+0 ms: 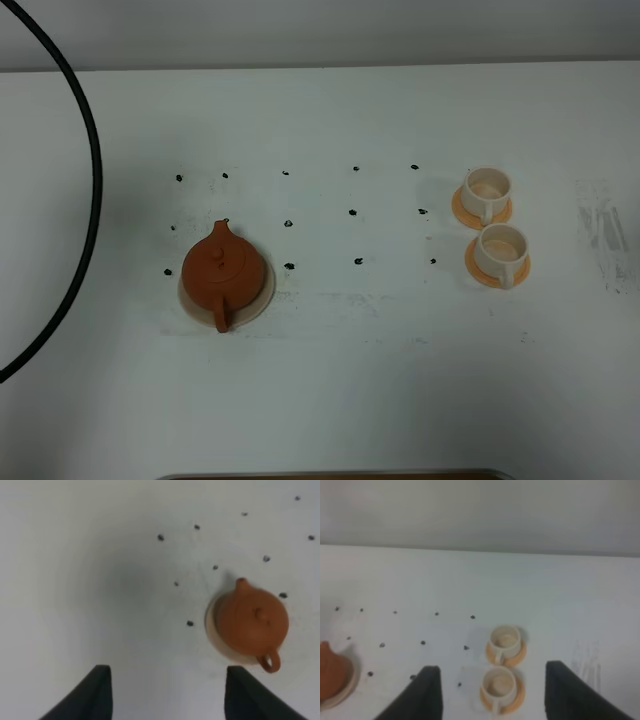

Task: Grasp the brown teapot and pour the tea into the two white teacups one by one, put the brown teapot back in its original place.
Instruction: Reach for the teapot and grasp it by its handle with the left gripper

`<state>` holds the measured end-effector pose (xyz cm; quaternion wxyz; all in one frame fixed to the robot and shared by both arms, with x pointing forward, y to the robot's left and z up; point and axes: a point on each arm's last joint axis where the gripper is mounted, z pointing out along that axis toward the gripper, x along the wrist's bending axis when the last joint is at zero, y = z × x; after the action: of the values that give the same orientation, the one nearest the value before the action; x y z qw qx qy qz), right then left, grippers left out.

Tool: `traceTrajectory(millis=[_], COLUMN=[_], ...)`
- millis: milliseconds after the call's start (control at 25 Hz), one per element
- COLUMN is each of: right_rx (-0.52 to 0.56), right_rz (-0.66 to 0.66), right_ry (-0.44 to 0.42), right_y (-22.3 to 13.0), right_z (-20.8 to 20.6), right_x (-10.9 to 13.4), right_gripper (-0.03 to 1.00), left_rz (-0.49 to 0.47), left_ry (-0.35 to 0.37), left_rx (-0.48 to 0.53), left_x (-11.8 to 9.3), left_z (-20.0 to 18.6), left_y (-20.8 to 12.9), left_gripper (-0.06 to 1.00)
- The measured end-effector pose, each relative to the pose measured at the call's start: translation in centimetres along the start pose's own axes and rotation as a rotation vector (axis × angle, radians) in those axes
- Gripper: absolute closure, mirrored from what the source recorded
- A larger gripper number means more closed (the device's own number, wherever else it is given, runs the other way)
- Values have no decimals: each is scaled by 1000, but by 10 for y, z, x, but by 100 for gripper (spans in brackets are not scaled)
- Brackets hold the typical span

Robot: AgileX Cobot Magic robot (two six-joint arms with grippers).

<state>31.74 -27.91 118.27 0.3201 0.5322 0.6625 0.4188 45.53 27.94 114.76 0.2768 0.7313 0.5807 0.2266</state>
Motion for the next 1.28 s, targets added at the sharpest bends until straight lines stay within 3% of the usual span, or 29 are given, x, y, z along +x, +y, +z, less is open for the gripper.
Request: traceTrajectory(millis=[280, 520, 680, 1040, 1280], right_rx=[-16, 9, -10, 4, 0], right_rz=[-22, -24, -5, 12, 21], right_ry=[-16, -59, -82, -80, -66], right_y=[-55, -109, -137, -153, -153], right_z=[-41, -34, -24, -17, -17], right_x=[18, 19, 18, 18, 19], right_gripper=[50, 50, 51, 52, 52], left_rz=[21, 138, 174, 144, 147], left_ry=[-49, -159, -195, -60, -45], left_rx=[68, 96, 101, 193, 199], left_x=[-13, -49, -65, -55, -54], left_z=[25, 31, 29, 30, 32], left_y=[-22, -29, -31, -38, -38], left_gripper=[45, 45, 45, 46, 46])
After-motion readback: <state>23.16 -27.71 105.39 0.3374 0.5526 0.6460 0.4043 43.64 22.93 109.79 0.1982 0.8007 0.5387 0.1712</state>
